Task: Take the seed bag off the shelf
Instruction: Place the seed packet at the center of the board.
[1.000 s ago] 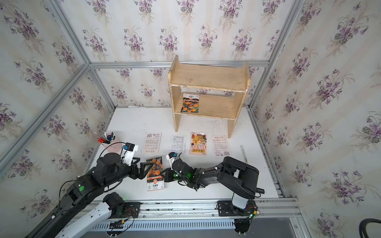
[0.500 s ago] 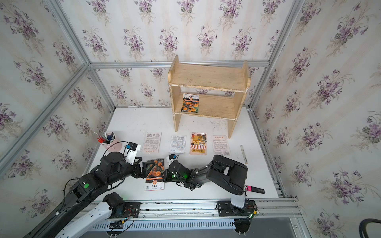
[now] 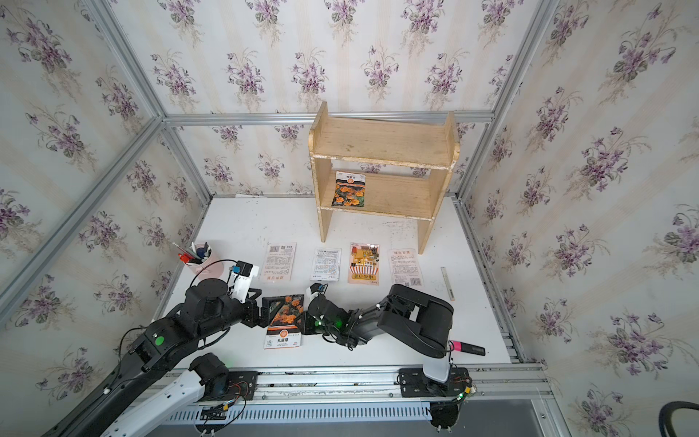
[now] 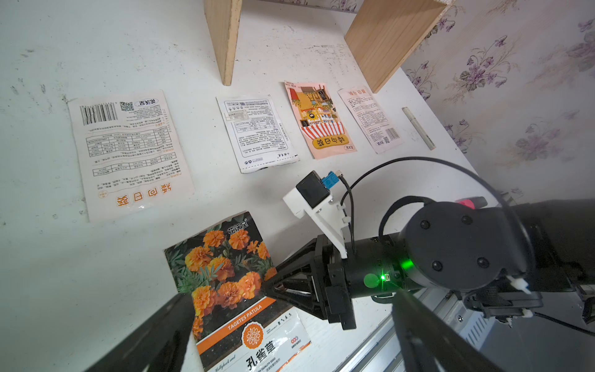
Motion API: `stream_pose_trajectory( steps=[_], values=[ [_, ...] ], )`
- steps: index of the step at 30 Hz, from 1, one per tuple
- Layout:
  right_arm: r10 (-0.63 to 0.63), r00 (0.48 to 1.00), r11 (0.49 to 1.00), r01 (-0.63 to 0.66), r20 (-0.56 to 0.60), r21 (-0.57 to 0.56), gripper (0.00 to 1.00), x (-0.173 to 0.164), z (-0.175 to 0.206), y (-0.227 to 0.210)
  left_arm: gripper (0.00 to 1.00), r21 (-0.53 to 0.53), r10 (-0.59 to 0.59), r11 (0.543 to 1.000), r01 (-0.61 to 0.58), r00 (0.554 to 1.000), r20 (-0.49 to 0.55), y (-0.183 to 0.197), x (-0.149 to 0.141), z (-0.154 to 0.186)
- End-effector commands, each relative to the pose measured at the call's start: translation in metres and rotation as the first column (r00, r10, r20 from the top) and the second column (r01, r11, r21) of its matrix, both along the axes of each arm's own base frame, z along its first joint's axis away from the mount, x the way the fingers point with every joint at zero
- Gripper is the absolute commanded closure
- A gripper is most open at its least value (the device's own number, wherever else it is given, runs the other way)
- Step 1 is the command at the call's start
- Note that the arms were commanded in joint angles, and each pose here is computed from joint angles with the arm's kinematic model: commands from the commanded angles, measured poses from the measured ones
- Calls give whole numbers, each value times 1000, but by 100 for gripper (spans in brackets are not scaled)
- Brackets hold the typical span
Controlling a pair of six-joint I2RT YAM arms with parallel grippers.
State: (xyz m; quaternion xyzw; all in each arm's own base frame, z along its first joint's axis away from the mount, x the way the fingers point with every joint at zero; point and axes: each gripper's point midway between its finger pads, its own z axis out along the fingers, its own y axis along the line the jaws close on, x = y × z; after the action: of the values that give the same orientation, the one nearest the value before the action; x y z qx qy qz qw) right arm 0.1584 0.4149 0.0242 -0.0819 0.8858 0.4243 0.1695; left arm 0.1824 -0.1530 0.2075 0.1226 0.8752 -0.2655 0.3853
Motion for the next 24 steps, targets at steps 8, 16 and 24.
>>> stream_pose_trajectory(
  steps=[8,16,24],
  values=[
    [-22,988,996,36,155,-88,58,10,25,-30,0,-2,8,1000,-8,1000,21,-1,5,4],
    [38,924,980,41,381,-196,44,21,84,-69,0,-33,3,999,-2,1000,16,-5,5,-2],
    [-61,860,970,172,506,-175,30,68,148,-125,0,-58,-3,998,5,999,35,-9,7,4]
  ],
)
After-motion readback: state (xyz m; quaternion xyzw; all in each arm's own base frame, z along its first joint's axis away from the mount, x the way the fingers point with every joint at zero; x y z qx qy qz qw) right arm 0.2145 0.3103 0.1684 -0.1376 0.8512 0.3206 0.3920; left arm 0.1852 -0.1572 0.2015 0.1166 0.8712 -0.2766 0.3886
